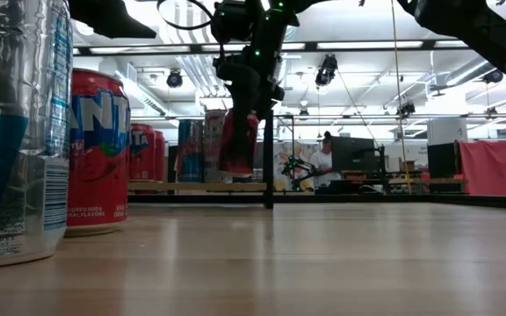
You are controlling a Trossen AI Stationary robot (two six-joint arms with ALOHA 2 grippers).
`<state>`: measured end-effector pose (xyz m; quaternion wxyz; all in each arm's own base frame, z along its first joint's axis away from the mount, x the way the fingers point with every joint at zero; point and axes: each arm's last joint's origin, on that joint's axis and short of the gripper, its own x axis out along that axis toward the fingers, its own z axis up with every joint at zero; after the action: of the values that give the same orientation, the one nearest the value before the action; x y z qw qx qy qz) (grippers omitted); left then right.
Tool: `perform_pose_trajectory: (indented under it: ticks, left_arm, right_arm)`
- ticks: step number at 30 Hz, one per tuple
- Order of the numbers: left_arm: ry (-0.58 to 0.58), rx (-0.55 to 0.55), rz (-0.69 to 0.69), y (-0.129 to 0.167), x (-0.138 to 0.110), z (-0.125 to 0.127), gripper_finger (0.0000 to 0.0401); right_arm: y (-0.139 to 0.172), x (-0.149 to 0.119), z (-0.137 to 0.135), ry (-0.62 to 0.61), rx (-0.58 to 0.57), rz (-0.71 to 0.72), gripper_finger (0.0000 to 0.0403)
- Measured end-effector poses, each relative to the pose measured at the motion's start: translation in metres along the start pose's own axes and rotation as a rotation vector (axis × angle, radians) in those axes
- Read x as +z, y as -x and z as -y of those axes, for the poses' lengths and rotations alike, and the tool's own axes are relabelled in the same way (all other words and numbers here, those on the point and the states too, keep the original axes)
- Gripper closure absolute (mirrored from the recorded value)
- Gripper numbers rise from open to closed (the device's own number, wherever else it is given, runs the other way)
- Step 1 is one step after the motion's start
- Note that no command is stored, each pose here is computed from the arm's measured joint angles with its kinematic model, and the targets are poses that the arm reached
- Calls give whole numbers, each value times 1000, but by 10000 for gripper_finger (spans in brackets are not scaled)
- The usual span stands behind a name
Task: Place canned beverage on shelf
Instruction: Put the red/white soda can on the shelf
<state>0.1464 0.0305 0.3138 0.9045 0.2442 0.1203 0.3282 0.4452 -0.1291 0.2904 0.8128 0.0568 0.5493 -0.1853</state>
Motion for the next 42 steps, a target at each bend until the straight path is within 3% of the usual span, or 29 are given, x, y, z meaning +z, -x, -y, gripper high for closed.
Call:
perform_pose_trajectory:
  ticks: [42]
  left_arm:
    - [-1, 0, -1, 0, 0, 0, 401]
  right_arm:
    - [-1, 5, 1, 9, -18, 50, 74]
